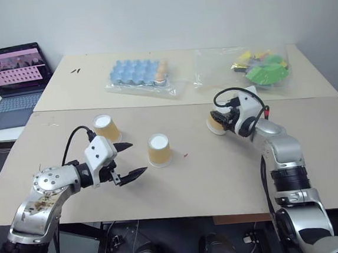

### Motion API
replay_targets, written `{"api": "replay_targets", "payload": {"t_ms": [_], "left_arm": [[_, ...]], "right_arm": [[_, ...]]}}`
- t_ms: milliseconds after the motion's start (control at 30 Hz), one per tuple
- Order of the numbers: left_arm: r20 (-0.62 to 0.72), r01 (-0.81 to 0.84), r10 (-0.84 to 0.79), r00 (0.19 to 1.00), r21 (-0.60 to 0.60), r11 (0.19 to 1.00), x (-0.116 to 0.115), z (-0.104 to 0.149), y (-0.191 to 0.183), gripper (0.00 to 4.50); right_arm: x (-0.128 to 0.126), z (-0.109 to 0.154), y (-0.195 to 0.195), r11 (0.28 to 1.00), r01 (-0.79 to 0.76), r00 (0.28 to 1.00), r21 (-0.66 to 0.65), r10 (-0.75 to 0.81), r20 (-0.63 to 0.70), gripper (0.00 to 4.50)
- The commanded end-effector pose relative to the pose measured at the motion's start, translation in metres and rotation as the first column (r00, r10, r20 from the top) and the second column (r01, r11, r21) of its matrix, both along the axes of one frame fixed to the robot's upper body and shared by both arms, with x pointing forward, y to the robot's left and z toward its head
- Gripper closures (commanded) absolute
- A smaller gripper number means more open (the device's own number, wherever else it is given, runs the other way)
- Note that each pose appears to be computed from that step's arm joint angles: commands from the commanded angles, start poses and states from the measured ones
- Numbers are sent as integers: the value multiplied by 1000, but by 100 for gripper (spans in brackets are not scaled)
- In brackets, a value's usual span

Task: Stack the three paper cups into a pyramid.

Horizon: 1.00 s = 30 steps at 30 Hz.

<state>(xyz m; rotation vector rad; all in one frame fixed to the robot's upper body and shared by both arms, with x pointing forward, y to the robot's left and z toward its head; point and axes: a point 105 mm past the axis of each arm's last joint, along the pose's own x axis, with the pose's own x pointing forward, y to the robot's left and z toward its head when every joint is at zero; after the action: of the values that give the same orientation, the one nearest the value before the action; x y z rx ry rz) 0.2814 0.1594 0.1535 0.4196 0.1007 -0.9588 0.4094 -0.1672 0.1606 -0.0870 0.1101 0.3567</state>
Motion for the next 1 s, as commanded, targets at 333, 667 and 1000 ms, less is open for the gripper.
{"api": "replay_targets", "payload": {"t_ms": [333, 667, 1000], "left_arm": [[25, 13, -13, 1000, 7, 1000, -4, 7, -2, 0], [30, 2, -2, 1000, 12, 1000, -4, 11, 0, 0], [33, -12, 12, 999, 14, 1000, -5, 12, 2, 0]], "right_arm": [[-74, 42, 26, 739, -657, 749, -148, 662, -21, 177], [-83, 5, 86, 453, -865, 489, -214, 856, -166, 177], [-71, 2, 103, 444, -867, 480, -228, 866, -140, 177]]}}
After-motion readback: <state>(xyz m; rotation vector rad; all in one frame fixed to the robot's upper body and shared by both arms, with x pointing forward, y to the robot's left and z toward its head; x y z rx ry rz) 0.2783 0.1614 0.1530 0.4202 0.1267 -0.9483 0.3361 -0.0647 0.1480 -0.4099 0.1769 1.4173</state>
